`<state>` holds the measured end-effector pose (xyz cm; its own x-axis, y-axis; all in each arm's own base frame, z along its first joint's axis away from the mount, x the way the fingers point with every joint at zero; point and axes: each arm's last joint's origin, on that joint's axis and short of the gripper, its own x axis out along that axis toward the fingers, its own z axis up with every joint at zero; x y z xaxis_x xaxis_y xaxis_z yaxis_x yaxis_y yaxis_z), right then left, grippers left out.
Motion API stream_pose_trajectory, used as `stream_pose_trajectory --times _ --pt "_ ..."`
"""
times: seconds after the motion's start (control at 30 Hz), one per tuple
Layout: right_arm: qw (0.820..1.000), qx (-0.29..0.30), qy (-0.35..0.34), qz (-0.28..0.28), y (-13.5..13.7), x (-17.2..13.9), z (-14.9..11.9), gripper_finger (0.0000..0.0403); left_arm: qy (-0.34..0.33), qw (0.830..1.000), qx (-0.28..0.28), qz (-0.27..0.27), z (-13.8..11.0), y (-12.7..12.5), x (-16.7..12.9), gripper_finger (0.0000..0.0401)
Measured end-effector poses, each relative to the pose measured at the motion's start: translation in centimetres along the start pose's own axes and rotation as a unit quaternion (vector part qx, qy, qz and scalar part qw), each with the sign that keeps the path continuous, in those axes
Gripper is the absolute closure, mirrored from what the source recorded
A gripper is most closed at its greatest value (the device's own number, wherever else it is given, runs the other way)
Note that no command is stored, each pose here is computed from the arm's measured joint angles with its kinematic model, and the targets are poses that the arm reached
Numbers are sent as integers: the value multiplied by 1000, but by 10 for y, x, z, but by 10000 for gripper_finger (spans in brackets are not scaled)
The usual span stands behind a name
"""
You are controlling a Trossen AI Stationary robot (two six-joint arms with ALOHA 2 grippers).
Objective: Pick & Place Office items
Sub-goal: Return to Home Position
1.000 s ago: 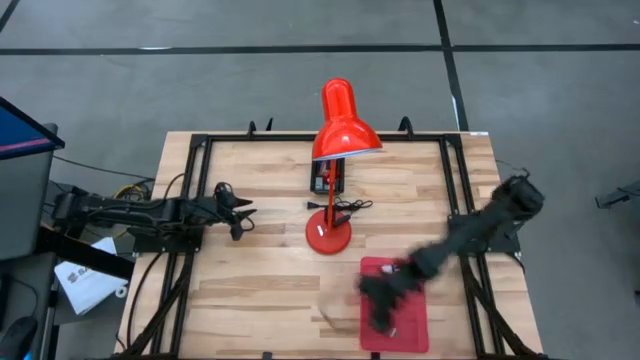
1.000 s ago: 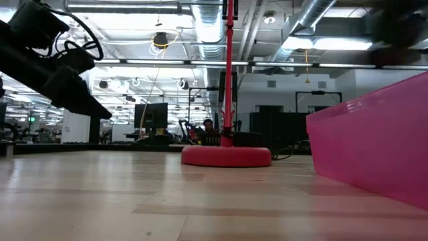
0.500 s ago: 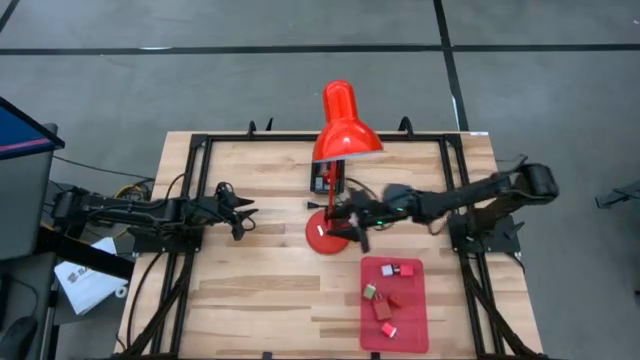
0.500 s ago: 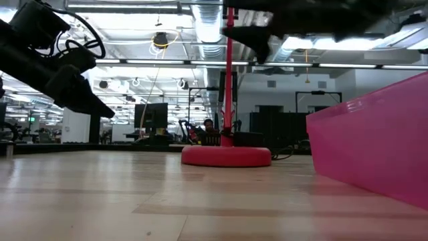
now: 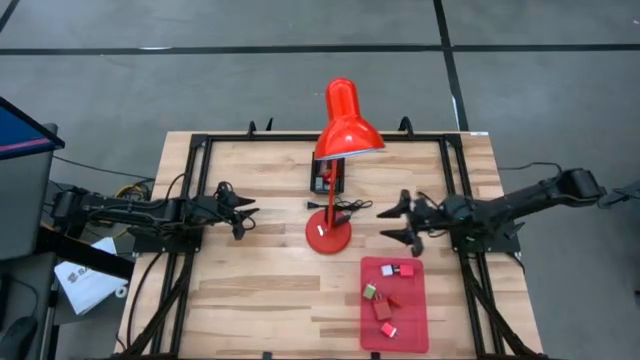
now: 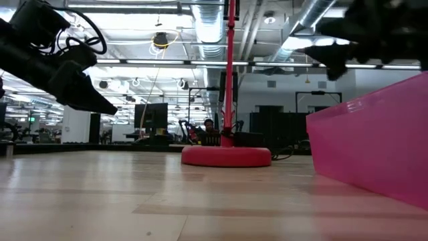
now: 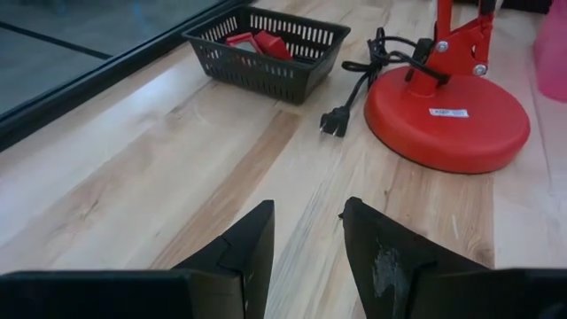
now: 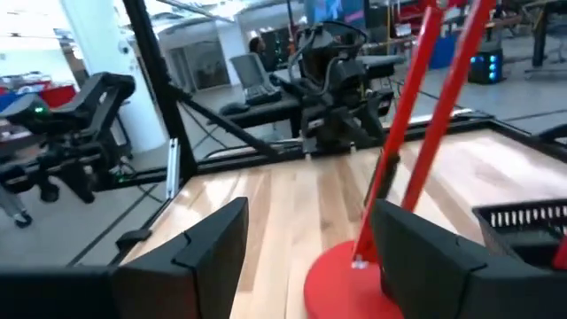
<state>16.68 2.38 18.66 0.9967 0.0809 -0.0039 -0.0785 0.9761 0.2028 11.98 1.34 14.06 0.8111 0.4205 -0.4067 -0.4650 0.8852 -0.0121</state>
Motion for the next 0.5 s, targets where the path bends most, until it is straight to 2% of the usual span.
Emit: stream_pose_trajectory --times 0.17,0.27,0.5 --pt "1000 3 2 1 -7 -30 -22 171 -1 1000 -1 0 0 0 0 272" --pt "999 0 34 13 -6 -39 -25 171 -1 1000 -1 0 0 0 0 272" --pt "999 -13 47 20 -7 -63 -27 171 -2 1000 -1 0 0 0 0 272"
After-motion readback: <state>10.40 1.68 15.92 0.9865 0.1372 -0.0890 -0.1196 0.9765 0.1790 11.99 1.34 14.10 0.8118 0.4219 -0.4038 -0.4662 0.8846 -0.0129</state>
